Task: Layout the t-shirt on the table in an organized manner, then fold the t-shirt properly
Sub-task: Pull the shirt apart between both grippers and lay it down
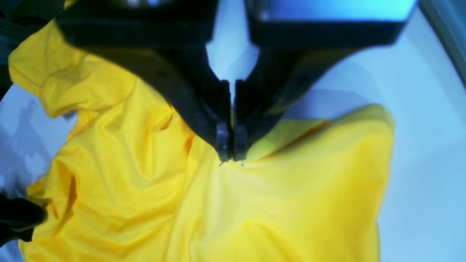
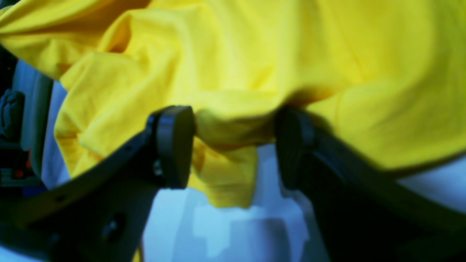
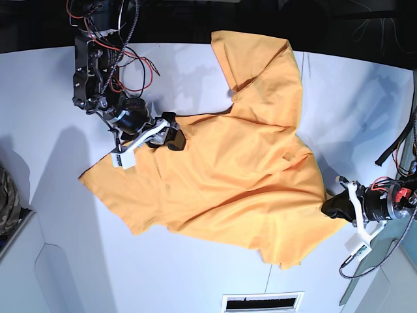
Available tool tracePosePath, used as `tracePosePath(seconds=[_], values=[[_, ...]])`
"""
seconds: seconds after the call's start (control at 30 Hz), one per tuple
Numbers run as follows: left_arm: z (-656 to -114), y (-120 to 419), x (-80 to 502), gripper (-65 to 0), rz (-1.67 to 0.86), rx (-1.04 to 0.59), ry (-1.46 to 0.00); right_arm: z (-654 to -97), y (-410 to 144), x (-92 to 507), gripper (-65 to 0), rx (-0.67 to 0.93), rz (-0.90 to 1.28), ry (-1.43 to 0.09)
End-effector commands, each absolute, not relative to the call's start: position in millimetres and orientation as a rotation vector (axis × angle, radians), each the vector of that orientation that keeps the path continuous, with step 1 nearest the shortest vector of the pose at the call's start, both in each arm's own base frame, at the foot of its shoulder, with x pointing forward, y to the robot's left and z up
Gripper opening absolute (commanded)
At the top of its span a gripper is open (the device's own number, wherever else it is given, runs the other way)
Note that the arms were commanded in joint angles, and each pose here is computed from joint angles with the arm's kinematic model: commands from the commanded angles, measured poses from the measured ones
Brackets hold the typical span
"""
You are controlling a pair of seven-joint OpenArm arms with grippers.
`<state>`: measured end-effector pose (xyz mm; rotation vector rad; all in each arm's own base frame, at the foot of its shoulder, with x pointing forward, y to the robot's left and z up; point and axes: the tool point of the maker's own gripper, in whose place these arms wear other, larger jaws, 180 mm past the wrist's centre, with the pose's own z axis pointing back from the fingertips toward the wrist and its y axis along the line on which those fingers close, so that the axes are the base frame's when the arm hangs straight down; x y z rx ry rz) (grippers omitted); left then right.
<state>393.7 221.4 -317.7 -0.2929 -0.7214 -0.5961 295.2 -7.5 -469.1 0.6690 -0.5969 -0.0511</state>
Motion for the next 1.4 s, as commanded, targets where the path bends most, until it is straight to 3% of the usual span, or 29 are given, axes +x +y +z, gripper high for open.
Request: tracePosePath(seconds=[0.0, 0.07, 0.17, 0.2, 0.37, 0.5, 0.77, 0.93, 1.1, 1.2, 1.23, 1.3, 1.33, 1.37], values=[[-295.9, 222.2, 404.2, -65.0, -0.61, -0.294, -0.783, -476.3, 5.0, 282.8, -29.1, 0.664, -0.009, -0.531], [-295.8, 222.0, 404.2, -65.0, -0.609, -0.296, -0.783, -472.3, 17.6, 283.2, -36.3, 0.685, 0.008, -0.535], [-295.6, 222.2, 404.3, -65.0, -0.609, -0.295, -0.784, -465.2, 23.7, 289.7, -61.9, 0.7, 0.0, -0.576], [-295.6, 222.2, 404.3, -65.0, -0.609, -0.295, -0.784, -462.5, 24.4, 291.9, -65.0, 0.708, 0.005, -0.595], [-293.8, 226.9, 403.5, -65.0, -0.608, -0.289, -0.781, -434.0, 14.1, 310.1, -65.0, 0.7, 0.054, -0.704], [-289.9, 223.7, 391.1, -65.0, -0.598, -0.376, -0.738, -401.2, -15.0, 328.9, -65.0, 0.626, 0.115, -0.806], [-297.5, 198.7, 349.8, -65.0, -0.549, -0.618, -0.563, -375.0, -110.9, 376.1, -65.0, 0.321, 0.25, -0.888], [-318.4, 195.2, 326.9, -65.0, -0.521, -0.662, -0.496, -349.7, -170.2, 415.3, -65.0, 0.188, 0.266, -0.922], [-339.6, 193.0, 305.6, -39.2, -0.491, -0.686, -0.443, -322.3, -193.7, 452.8, -65.0, 0.193, 0.223, -0.962], [-348.7, 190.9, 295.9, -34.4, -0.479, -0.698, -0.42, -315.1, -188.1, 460.6, -65.0, 0.241, 0.198, -0.981], [-350.8, 190.9, 293.6, -34.4, -0.476, -0.7, -0.414, -315.2, -185.6, 460.5, -61.7, 0.252, 0.195, -0.982], [-351.9, 191.3, 293.0, -34.4, -0.475, -0.697, -0.413, -323.6, -178.3, 455.5, -42.1, 0.276, 0.179, -0.939], [-352.1, 192.5, 293.7, -34.4, -0.477, -0.69, -0.415, -329.9, -173.6, 451.3, -34.7, 0.291, 0.168, -0.902], [-352.6, 193.6, 294.8, -34.4, -0.48, -0.68, -0.418, -336.6, -168.9, 445.6, -31.3, 0.309, 0.161, -0.863]])
